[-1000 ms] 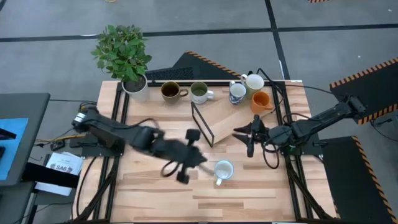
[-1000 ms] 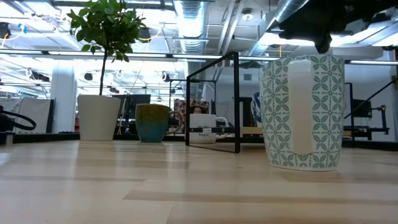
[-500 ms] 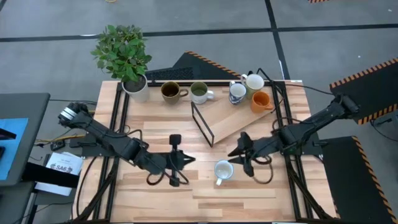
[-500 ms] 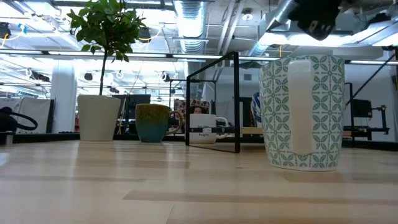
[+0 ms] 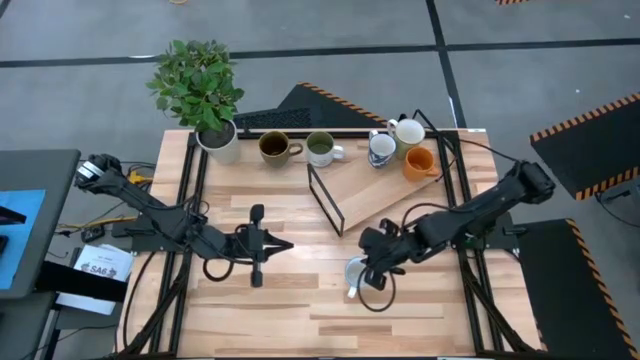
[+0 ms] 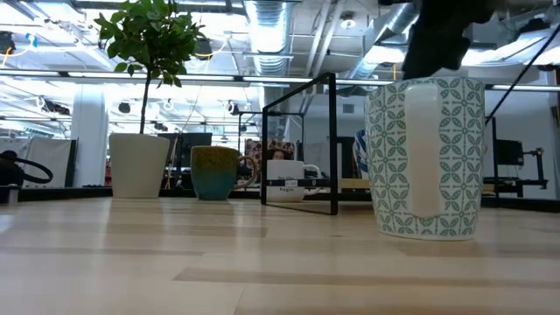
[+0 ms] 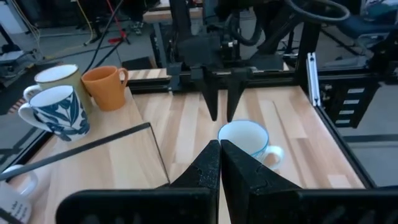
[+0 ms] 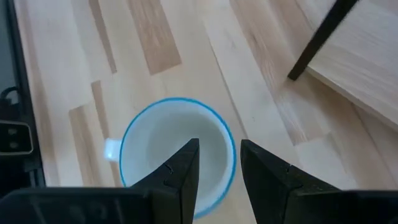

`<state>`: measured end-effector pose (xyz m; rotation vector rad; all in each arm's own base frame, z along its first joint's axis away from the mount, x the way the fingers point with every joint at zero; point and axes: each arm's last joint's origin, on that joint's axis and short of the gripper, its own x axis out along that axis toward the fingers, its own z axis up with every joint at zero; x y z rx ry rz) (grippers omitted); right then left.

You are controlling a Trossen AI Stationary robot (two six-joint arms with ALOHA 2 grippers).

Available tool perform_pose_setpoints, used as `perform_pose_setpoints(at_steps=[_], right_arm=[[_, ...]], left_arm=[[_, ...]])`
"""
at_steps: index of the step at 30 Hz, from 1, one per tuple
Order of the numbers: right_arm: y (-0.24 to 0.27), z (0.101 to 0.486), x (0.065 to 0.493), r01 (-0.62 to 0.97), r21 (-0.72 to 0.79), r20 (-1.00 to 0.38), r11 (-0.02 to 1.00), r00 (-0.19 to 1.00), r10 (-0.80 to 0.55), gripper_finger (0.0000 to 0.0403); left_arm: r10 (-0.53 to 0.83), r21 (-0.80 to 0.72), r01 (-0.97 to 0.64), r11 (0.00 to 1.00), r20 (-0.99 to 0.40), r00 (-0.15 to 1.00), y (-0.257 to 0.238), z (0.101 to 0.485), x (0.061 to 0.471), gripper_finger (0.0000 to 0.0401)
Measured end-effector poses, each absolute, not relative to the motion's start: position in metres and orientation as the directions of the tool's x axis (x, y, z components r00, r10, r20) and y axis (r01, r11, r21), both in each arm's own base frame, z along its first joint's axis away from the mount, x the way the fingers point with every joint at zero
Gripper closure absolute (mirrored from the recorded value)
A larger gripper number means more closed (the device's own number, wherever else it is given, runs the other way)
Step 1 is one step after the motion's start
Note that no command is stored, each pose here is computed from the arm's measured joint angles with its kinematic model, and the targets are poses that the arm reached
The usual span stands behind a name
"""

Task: Place coffee mugs
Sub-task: Put the green patterned mug on the shelf

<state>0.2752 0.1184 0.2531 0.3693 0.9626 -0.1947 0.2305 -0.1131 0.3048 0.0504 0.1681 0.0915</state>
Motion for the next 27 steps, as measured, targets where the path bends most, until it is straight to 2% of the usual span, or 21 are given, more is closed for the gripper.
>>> perform_pose_setpoints(at_steps=[5, 22, 25, 27], right_arm=[[0.125, 0.245, 0.285, 0.307, 0.233, -0.852, 0.923, 0.522, 0.041, 0.0259], [0.130, 0.209, 0.296, 0.313, 0.157, -0.928, 0.937, 0.370, 0.032, 0.0262], [0.130, 0.208, 0.296, 0.319, 0.162, -0.934, 0.934, 0.355, 0.041, 0.0281], [0.129, 0.209, 0.297, 0.320, 0.169, -0.932, 0.932, 0.358, 0.045, 0.0310]], left_arm=[[0.097, 0.070, -0.086, 0.994, -0.178, 0.979, -0.113, 0.302, 0.230, 0.0401], [0.100, 0.088, -0.085, 0.993, -0.185, 0.978, -0.113, 0.302, 0.230, 0.0401], [0.100, 0.089, -0.084, 0.992, -0.186, 0.977, -0.113, 0.301, 0.230, 0.0401], [0.100, 0.089, -0.084, 0.992, -0.186, 0.977, -0.113, 0.301, 0.230, 0.0401]])
